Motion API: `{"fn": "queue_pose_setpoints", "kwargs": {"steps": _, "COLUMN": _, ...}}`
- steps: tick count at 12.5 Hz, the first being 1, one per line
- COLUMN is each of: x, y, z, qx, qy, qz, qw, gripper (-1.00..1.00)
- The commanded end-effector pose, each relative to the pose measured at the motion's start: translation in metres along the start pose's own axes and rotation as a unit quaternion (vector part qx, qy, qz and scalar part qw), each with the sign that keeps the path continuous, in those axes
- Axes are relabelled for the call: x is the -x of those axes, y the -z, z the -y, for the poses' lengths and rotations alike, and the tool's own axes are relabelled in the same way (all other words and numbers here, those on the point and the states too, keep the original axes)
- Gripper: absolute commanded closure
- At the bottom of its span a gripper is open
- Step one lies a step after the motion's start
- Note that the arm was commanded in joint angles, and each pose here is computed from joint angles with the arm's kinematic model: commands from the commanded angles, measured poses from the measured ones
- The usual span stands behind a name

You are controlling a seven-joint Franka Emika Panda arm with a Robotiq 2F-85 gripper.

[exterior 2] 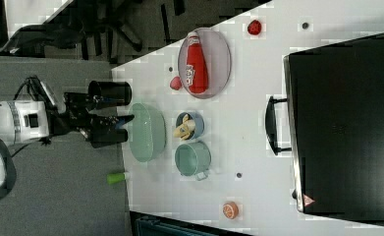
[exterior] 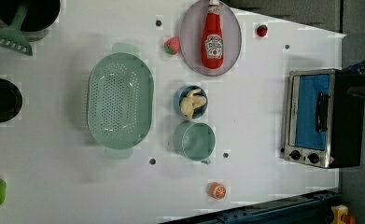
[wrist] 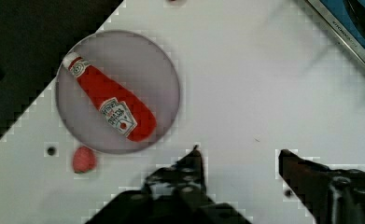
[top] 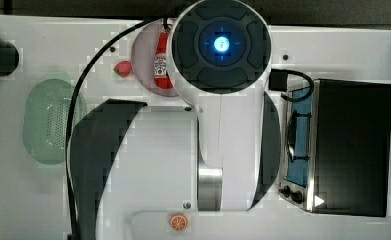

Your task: Flap open oven.

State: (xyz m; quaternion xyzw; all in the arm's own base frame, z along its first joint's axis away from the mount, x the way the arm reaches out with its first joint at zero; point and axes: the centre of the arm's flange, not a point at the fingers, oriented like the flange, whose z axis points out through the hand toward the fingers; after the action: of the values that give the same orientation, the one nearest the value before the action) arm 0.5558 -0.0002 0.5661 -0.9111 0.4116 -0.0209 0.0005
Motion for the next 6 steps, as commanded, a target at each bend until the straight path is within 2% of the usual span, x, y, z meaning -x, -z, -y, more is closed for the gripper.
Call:
{"fn": "queue_pose_setpoints", "kwargs": {"steps": 1, "x": 0.0686, "y": 0.0511, "z": -0.1416, "qx": 0.014, "qy": -0.098, "qz": 0.024, "qw": 0.995, "gripper": -0.58}}
{"fn": "queue_pose_setpoints", "kwargs": {"steps": 3, "x": 0.0687, "y": 0.0512, "z": -0.1416, "qx": 0.014, "qy": -0.098, "qz": 0.024, "qw": 0.995, "gripper": -1.0}}
{"fn": "queue_pose_setpoints", "kwargs": {"steps": 5, "x": 0.0687, "y": 0.0512, "z": -0.1416, "qx": 0.014, "qy": -0.098, "qz": 0.024, "qw": 0.995, "gripper": -1.0}}
{"fn": "queue_pose_setpoints", "kwargs": {"steps": 6, "x": 0.0686, "y": 0.0511, "z": -0.1415, "qx": 0.014, "qy": -0.098, "qz": 0.024, "qw": 0.995, "gripper": -0.9}}
